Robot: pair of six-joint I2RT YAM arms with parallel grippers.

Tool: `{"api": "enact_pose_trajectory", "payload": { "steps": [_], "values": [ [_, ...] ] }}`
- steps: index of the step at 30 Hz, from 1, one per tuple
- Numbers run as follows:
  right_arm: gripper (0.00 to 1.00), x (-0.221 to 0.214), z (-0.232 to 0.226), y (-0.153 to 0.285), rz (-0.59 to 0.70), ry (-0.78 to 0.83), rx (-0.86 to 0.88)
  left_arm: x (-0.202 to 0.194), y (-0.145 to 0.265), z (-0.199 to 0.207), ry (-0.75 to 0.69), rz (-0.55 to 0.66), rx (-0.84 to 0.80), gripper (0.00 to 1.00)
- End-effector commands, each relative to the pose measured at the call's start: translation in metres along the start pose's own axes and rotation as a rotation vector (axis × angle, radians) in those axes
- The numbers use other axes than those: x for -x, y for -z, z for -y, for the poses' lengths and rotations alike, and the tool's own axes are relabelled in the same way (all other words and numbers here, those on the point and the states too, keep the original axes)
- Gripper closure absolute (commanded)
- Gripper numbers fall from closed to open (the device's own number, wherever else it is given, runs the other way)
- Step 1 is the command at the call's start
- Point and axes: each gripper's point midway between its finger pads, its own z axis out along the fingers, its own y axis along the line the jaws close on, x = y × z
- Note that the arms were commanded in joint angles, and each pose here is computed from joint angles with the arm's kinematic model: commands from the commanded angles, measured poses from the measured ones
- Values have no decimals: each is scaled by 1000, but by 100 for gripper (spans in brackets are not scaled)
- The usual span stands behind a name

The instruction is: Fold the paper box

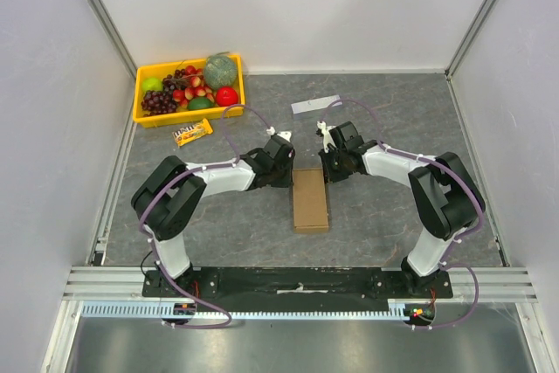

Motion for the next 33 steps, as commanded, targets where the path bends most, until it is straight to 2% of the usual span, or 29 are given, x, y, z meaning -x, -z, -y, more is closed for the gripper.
{"api": "enact_pose_trajectory", "payload": {
  "steps": [1,8,14,18,24,29,33],
  "values": [
    [84,8,-45,-2,13,41,172,-6,-8,35,-71,-32,-107,98],
    [85,10,-51,1,34,16,192,-16,-3,33,-83,-40,-103,98],
    [89,-3,7,22,56,-84,-125,-27,18,-4,-76,-29,24,95],
    [90,-25,26,42,65,-132,-212,-41,38,-27,-53,-15,70,94],
    [89,-68,13,62,45,-201,-137,-74,62,-22,26,-21,-27,96],
    [88,-93,-6,75,49,-241,-40,-112,74,12,10,-48,-111,96],
    [87,-109,-12,80,39,-248,-17,-137,74,18,14,-79,-102,96]
  ]
}}
